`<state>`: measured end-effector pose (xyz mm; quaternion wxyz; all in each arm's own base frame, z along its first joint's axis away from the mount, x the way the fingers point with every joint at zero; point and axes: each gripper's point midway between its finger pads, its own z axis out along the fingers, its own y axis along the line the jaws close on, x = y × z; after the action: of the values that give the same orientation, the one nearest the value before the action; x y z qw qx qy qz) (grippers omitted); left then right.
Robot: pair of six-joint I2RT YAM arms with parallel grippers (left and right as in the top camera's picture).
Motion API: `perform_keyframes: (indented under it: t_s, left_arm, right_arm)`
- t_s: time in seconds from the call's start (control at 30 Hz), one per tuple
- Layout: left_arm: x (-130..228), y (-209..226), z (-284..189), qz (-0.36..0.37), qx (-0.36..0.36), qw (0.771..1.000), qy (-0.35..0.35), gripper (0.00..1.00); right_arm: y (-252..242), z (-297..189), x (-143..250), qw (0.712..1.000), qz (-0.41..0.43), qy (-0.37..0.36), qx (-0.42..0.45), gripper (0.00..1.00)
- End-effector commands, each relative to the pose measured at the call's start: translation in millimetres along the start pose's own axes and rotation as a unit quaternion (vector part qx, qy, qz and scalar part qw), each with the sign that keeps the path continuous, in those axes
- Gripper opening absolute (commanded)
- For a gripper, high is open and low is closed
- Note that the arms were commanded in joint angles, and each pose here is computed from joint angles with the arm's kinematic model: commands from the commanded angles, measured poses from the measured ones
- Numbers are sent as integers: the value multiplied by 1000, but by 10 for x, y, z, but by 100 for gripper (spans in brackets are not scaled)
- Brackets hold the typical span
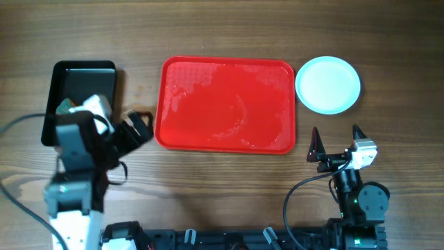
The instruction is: Clean dirty plates on tray and stack at the side
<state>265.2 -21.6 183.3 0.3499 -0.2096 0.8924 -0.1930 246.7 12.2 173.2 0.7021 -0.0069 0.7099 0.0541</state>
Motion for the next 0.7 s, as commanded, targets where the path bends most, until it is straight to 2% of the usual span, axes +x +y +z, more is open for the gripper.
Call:
perform_keyframes:
  t_s: [0.0, 0.03, 0.17, 0.47, 0.67]
  left_arm:
    - [344, 115, 198, 43, 33, 998, -23, 100]
    - [473, 210, 300, 52, 49, 996, -52, 100]
    - [593, 297, 367, 67, 74, 990, -103, 100]
    - [470, 210, 276, 122, 132, 956, -233, 100]
    - [399, 101, 122, 222, 130, 923, -285, 100]
  right_arm:
    - [-43, -8, -34, 1000, 6, -8, 11, 100]
    - [-43, -8, -34, 1000, 6, -8, 11, 100]
    - [-43, -8, -34, 1000, 6, -8, 11, 100]
    - [-43, -8, -34, 1000, 6, -8, 11, 100]
    - [-43, -8, -34, 1000, 6, -8, 11, 100]
